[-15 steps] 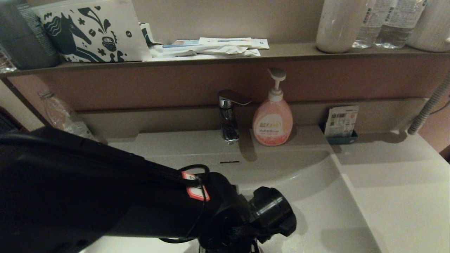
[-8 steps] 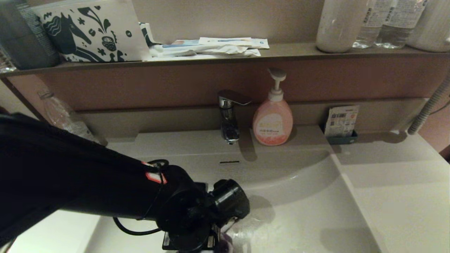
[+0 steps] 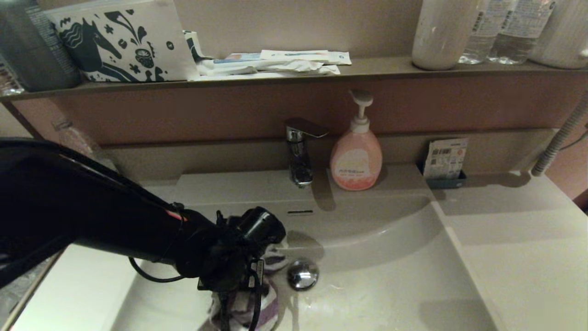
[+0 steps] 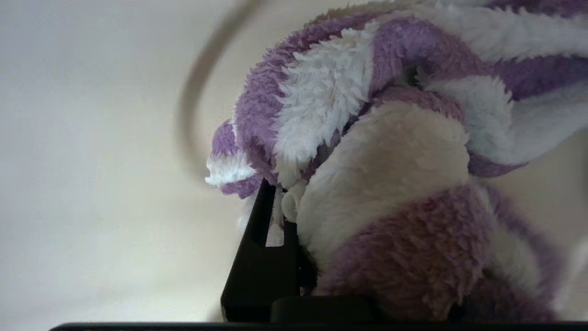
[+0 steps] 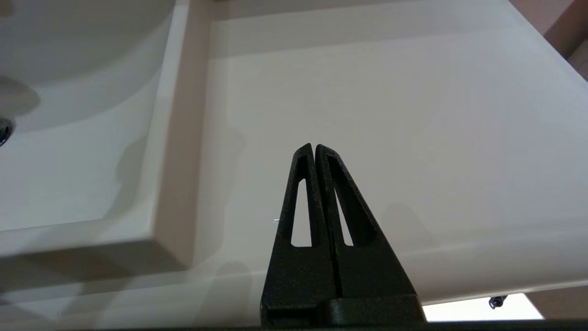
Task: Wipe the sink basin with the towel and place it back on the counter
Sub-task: Wipe the sink
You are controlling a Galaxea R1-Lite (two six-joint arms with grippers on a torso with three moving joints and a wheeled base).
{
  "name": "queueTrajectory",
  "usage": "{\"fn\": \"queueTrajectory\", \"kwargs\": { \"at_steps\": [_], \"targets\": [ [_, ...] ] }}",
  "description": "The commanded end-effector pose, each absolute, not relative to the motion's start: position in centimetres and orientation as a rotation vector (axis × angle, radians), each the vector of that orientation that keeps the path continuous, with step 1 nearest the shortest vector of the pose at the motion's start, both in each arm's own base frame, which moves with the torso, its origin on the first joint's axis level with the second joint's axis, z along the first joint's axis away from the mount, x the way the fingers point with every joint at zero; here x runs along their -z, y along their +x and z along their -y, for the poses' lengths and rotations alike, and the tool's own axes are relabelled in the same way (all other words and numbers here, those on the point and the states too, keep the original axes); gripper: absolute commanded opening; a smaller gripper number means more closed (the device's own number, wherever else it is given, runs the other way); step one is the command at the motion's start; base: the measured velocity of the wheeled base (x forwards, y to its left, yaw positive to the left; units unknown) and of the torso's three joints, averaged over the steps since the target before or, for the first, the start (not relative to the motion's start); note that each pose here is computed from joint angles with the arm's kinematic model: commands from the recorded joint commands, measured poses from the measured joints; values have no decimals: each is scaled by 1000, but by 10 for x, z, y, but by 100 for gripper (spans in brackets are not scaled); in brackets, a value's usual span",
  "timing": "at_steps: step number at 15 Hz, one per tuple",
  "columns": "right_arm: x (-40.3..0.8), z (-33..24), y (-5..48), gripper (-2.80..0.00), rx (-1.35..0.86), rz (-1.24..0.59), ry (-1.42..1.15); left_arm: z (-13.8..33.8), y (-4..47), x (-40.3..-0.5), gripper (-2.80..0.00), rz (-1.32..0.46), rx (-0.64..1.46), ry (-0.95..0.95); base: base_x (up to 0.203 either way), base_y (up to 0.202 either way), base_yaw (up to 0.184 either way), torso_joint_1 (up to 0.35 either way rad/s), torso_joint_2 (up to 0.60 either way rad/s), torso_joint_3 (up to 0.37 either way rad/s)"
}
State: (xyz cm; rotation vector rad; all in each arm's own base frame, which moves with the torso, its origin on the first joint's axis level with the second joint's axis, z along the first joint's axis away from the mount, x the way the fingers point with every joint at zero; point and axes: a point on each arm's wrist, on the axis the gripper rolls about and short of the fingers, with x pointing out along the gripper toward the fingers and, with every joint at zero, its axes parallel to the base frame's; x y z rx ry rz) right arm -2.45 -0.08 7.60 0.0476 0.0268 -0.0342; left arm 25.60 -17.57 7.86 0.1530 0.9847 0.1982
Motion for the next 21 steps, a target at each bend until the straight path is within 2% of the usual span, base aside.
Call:
{"fn": "queueTrajectory", "kwargs": {
  "at_steps": [1, 11, 21],
  "targets": [
    [-76, 1, -24, -280, 34, -28, 47, 178, 277, -59, -280, -934, -197, 149, 0, 0, 0, 0, 0, 0],
    [-76, 1, -24, -280, 34, -28, 48, 253, 307, -22, -280, -781, -206, 117, 0, 0, 0, 0, 0, 0],
    [-76, 1, -25, -280, 34, -27, 49, 341, 269, -38, -280, -811, -82, 151, 0, 0, 0, 0, 0, 0]
  ]
}}
